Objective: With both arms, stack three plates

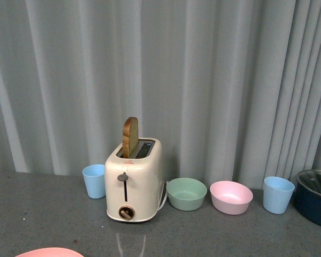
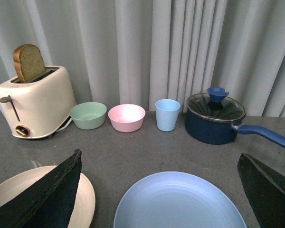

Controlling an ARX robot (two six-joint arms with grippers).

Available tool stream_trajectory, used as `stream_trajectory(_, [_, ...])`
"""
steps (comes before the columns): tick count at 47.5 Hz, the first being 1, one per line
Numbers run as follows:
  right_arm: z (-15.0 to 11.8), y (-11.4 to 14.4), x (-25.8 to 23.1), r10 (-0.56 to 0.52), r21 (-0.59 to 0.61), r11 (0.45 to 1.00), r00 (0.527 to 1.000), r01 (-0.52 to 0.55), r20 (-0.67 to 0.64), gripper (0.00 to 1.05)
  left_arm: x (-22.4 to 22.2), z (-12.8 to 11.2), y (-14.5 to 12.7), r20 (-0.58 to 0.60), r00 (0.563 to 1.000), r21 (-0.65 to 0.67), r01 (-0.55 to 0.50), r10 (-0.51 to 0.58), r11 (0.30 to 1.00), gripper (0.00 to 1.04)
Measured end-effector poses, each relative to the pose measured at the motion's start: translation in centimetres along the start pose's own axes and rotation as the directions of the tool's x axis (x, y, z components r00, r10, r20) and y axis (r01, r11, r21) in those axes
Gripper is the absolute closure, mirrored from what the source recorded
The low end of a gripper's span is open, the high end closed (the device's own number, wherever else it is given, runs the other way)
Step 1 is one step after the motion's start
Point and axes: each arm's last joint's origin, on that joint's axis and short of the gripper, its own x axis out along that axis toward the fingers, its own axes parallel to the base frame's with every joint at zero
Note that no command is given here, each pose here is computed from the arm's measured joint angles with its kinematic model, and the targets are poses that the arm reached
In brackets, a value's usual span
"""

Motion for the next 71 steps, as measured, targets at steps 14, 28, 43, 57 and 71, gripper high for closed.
stream_trajectory(14, [0.0,0.0,0.0,0.000,0.000,1.000,1.000,0.000,0.000,0.07,8.3,10.7,1.4,-0.137,0.990,0.157,0.054,-0.032,0.986,0.07])
stream_trajectory(28, [0.0,0.0,0.0,0.000,0.000,1.000,1.000,0.000,0.000,0.07,18.2,11.3,5.6,-0.414,0.910,0.189,0.121,-0.033,0.974,0.07])
stream_trajectory(43, [0.0,0.0,0.0,0.000,0.000,1.000,1.000,0.000,0.000,0.07,21.6,8.8,10.4,-0.465,0.885,0.165,0.078,0.007,0.983,0.07])
stream_trajectory(57, [0.0,0.0,0.0,0.001,0.000,1.000,1.000,-0.001,0.000,0.07,23.3,6.9,13.3,-0.502,0.864,0.205,0.066,0.047,0.976,0.07])
stream_trajectory(71, [0.0,0.0,0.0,0.001,0.000,1.000,1.000,-0.001,0.000,0.07,24.6,6.4,14.5,-0.492,0.866,0.251,0.046,0.086,0.967,0.07])
